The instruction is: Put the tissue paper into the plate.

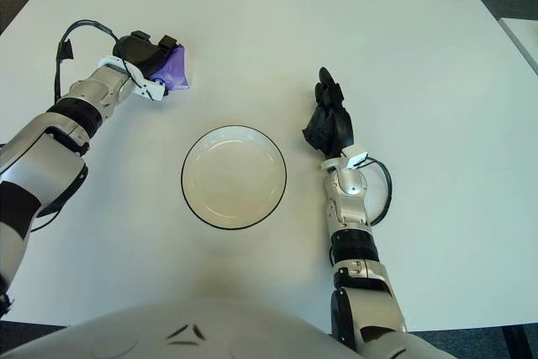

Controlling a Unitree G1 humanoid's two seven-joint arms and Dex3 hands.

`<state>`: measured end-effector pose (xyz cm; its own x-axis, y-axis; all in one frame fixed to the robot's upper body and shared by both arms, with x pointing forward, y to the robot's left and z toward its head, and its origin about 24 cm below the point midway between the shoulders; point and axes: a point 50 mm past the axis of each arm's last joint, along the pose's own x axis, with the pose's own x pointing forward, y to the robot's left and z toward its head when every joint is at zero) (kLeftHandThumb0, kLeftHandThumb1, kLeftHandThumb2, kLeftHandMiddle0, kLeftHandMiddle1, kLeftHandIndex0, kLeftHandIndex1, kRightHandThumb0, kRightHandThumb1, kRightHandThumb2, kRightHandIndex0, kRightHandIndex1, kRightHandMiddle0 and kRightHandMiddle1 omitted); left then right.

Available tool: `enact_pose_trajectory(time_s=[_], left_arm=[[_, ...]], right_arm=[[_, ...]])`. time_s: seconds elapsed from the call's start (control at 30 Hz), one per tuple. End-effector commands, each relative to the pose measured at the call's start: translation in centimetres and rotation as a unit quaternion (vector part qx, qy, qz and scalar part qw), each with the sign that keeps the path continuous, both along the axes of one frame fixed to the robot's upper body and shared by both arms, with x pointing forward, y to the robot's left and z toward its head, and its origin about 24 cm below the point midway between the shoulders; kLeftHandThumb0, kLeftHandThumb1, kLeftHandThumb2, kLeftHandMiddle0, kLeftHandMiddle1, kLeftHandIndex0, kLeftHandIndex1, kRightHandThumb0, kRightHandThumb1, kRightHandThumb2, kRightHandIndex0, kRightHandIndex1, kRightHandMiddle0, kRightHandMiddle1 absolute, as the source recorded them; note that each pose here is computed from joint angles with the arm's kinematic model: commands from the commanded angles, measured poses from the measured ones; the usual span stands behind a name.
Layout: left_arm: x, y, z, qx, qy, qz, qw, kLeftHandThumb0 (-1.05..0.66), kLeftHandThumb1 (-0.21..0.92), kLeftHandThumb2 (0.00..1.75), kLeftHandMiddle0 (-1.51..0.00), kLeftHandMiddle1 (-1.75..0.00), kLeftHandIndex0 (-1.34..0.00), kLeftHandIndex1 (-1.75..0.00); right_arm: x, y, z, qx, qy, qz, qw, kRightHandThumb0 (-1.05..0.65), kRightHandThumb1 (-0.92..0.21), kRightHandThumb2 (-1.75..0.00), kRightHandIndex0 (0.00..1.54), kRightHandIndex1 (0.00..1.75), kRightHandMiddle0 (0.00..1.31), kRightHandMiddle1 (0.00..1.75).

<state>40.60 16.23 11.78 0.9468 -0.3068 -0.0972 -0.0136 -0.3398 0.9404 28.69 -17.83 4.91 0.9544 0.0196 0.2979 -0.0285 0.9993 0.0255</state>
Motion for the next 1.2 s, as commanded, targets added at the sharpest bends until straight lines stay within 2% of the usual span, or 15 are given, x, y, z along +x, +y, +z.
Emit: enact_pose_trajectory(time_s=[0.0, 0.03, 0.13, 0.3, 0.4, 0.47, 0.53, 0.63, 0.77, 1.07, 1.17], left_arm=[[-3.2, 0.8, -7.5, 0.036, 0.142, -0.003, 0.989, -0.06, 0.32, 1.19, -0.69, -1.46, -0.54, -1.63], [-3.2, 0.8, -7.5, 0.033, 0.144, -0.001, 0.989, -0.04, 0.27, 1.26, -0.69, -1.56, -0.56, -1.6], [-3.2, 0.8, -7.6, 0.028, 0.147, 0.005, 0.989, -0.02, 0.21, 1.36, -0.71, -1.69, -0.6, -1.53], [-3.3, 0.9, -7.7, 0.021, 0.148, 0.009, 0.989, -0.02, 0.15, 1.4, -0.73, -1.74, -0.7, -1.41], [-3.4, 1.0, -7.8, 0.022, 0.145, 0.009, 0.989, -0.02, 0.16, 1.37, -0.73, -1.74, -0.74, -1.35], [-3.4, 1.1, -7.8, 0.022, 0.141, 0.007, 0.99, -0.01, 0.2, 1.4, -0.63, -1.74, -0.64, -1.57], [-3.4, 1.3, -7.8, 0.018, 0.134, 0.005, 0.991, -0.01, 0.21, 1.41, -0.6, -1.75, -0.6, -1.65], [-3.4, 1.4, -7.6, 0.008, 0.124, 0.005, 0.992, -0.02, 0.17, 1.39, -0.69, -1.75, -0.72, -1.42], [-3.3, 1.5, -7.3, -0.01, 0.112, 0.008, 0.994, -0.01, 0.13, 1.42, -0.73, -1.75, -0.76, -1.37], [-1.4, 1.3, -2.8, -0.084, 0.054, -0.001, 0.995, -0.01, 0.06, 1.51, -0.79, -1.75, -0.77, -1.42], [-1.0, 0.9, -1.1, -0.109, 0.029, -0.02, 0.993, -0.01, 0.03, 1.55, -0.81, -1.75, -0.78, -1.44]], right_arm=[[-3.8, -0.8, -6.1, 0.002, 0.134, -0.023, 0.991, -0.81, -0.92, -1.03, 0.05, 0.01, 0.0, 0.19], [-3.8, -0.8, -6.1, 0.002, 0.134, -0.024, 0.991, -0.81, -0.92, -1.03, 0.05, 0.01, 0.0, 0.19], [-3.7, -0.8, -6.1, 0.001, 0.135, -0.025, 0.991, -0.8, -0.92, -1.03, 0.05, 0.01, 0.0, 0.19], [-3.7, -0.9, -6.2, 0.004, 0.134, -0.022, 0.991, -0.8, -0.92, -1.03, 0.05, 0.01, 0.0, 0.2], [-3.6, -0.9, -6.1, 0.007, 0.131, -0.018, 0.991, -0.8, -0.92, -1.03, 0.05, 0.01, 0.0, 0.19], [-3.6, -0.9, -6.1, 0.008, 0.13, -0.017, 0.991, -0.8, -0.92, -1.03, 0.05, 0.01, 0.0, 0.18], [-3.6, -0.9, -6.2, 0.008, 0.13, -0.017, 0.991, -0.81, -0.92, -1.03, 0.06, 0.01, 0.0, 0.18], [-3.6, -0.9, -6.2, 0.007, 0.131, -0.019, 0.991, -0.8, -0.92, -1.03, 0.06, 0.01, 0.0, 0.19], [-3.6, -0.9, -6.2, 0.005, 0.132, -0.021, 0.991, -0.8, -0.92, -1.03, 0.07, 0.01, 0.0, 0.2], [-3.6, -1.0, -6.3, 0.004, 0.133, -0.024, 0.991, -0.78, -0.92, -1.03, 0.08, 0.01, 0.0, 0.23], [-3.6, -1.0, -6.4, 0.003, 0.134, -0.022, 0.991, -0.78, -0.92, -1.03, 0.08, 0.01, 0.0, 0.24]])
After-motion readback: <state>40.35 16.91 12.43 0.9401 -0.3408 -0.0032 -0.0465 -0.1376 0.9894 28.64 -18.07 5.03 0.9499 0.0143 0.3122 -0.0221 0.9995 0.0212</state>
